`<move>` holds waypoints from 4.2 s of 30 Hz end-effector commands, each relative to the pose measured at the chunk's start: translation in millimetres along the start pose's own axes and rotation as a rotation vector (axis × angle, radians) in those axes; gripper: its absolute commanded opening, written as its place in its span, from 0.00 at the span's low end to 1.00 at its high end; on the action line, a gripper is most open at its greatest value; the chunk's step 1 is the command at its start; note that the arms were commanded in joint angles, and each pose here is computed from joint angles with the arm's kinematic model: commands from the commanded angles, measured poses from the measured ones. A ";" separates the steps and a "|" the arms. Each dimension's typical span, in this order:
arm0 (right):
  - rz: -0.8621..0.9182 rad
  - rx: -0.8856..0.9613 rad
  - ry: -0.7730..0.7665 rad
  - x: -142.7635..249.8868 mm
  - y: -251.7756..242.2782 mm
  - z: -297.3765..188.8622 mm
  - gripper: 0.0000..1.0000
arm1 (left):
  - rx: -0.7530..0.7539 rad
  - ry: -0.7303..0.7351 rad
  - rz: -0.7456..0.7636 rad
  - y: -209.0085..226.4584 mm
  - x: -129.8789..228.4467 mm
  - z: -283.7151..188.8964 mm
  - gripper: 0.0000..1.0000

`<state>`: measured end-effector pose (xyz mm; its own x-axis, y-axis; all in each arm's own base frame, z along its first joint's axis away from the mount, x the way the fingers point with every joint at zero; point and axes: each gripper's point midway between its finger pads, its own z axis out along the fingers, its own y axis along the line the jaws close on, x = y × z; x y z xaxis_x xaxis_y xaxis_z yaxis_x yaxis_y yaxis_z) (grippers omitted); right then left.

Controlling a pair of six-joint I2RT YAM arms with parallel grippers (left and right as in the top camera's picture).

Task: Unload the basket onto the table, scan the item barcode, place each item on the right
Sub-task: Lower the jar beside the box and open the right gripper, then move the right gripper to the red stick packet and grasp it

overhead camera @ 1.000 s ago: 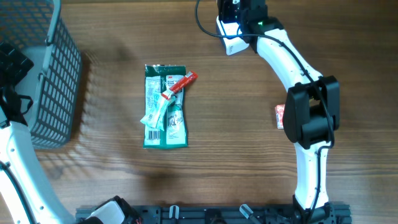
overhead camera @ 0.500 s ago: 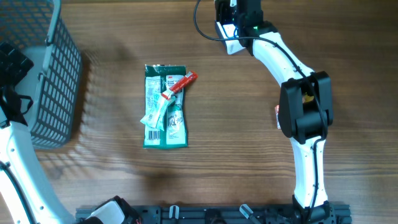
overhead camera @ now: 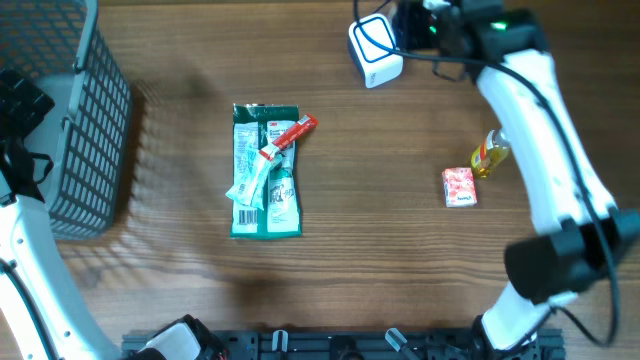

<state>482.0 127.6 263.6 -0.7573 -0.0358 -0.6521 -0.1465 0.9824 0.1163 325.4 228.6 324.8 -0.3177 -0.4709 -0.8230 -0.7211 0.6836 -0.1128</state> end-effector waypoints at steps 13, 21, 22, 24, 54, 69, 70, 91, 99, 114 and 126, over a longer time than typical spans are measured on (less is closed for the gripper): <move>0.162 0.012 0.708 241.2 -13.0 57.1 0.32 | 0.004 -0.009 0.015 0.3 -3.3 -1.6 1.00; 0.110 0.065 0.686 253.3 -27.0 69.6 0.66 | 0.004 -0.009 0.015 0.3 -3.3 -1.6 1.00; 0.109 0.068 0.687 253.7 -27.6 69.3 0.69 | 0.004 -0.009 0.015 0.3 -3.3 -1.6 1.00; 0.107 0.074 0.693 254.8 -28.4 68.4 0.69 | 0.004 -0.009 0.015 0.3 -3.3 -1.6 1.00; -0.058 0.040 0.455 216.4 74.9 69.3 0.12 | 0.004 -0.009 0.015 0.2 -3.3 -1.6 1.00; -0.066 0.396 0.502 253.8 -30.8 76.3 0.06 | 0.004 -0.009 0.015 0.3 -3.3 -1.6 1.00; -0.059 0.399 0.503 253.7 -33.2 76.1 0.06 | 0.004 -0.009 0.015 0.3 -3.3 -1.6 1.00; 0.606 -0.432 0.316 145.3 173.5 87.9 0.94 | 0.004 -0.009 0.015 0.3 -3.3 -1.6 1.00; 0.818 -0.281 0.338 182.7 200.3 121.6 0.68 | 0.004 -0.009 0.015 0.3 -3.3 -1.6 1.00; 0.908 -0.245 0.378 211.3 205.7 163.0 0.49 | 0.004 -0.009 0.015 0.3 -3.3 -1.6 1.00; 0.906 -0.240 0.374 217.4 206.3 173.0 0.33 | 0.004 -0.009 0.015 0.3 -3.3 -1.6 1.00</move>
<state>400.1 357.2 31.3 -0.8005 0.5983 0.0356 0.4733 0.5947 0.6499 325.5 228.6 324.9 -0.3175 -0.4707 -0.8232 -0.7210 0.6837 -0.1129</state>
